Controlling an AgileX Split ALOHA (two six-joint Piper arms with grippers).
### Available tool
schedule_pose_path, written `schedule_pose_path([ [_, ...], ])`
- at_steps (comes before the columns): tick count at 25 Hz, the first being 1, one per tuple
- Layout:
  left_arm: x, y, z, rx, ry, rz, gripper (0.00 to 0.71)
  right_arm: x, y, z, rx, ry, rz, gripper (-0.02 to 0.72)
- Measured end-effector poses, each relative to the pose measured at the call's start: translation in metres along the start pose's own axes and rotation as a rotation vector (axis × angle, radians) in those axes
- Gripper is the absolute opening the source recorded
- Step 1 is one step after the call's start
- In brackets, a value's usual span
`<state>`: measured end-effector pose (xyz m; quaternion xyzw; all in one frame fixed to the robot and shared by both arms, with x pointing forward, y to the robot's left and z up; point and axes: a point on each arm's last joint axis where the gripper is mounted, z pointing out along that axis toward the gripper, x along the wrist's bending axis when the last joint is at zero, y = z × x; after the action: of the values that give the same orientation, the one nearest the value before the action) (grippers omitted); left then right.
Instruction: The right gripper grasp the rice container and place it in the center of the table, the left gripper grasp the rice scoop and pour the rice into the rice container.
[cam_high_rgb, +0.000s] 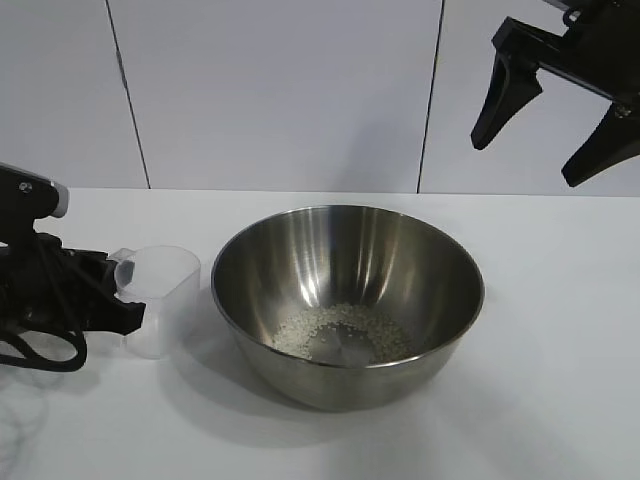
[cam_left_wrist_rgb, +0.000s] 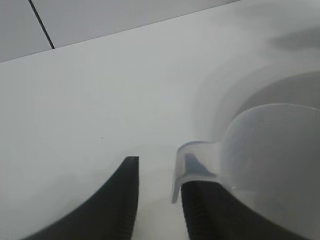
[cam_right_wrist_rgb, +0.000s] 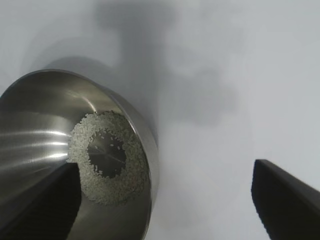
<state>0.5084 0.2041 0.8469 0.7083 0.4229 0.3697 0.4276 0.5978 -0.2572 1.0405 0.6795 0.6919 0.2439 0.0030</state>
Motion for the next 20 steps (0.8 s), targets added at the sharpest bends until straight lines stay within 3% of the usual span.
schedule_pose_path([
  [4, 0.000, -0.005, -0.006, 0.026, 0.006, -0.004, 0.391, 0.000, 0.000, 0.000, 0.000, 0.000, 0.000, 0.638],
  [12, 0.001, -0.012, -0.013, 0.060, 0.016, -0.008, 0.425, 0.000, 0.000, 0.000, 0.000, 0.000, 0.000, 0.638],
  [20, 0.000, -0.022, -0.025, 0.112, 0.010, -0.053, 0.556, 0.000, 0.000, 0.000, 0.000, 0.000, 0.000, 0.638],
])
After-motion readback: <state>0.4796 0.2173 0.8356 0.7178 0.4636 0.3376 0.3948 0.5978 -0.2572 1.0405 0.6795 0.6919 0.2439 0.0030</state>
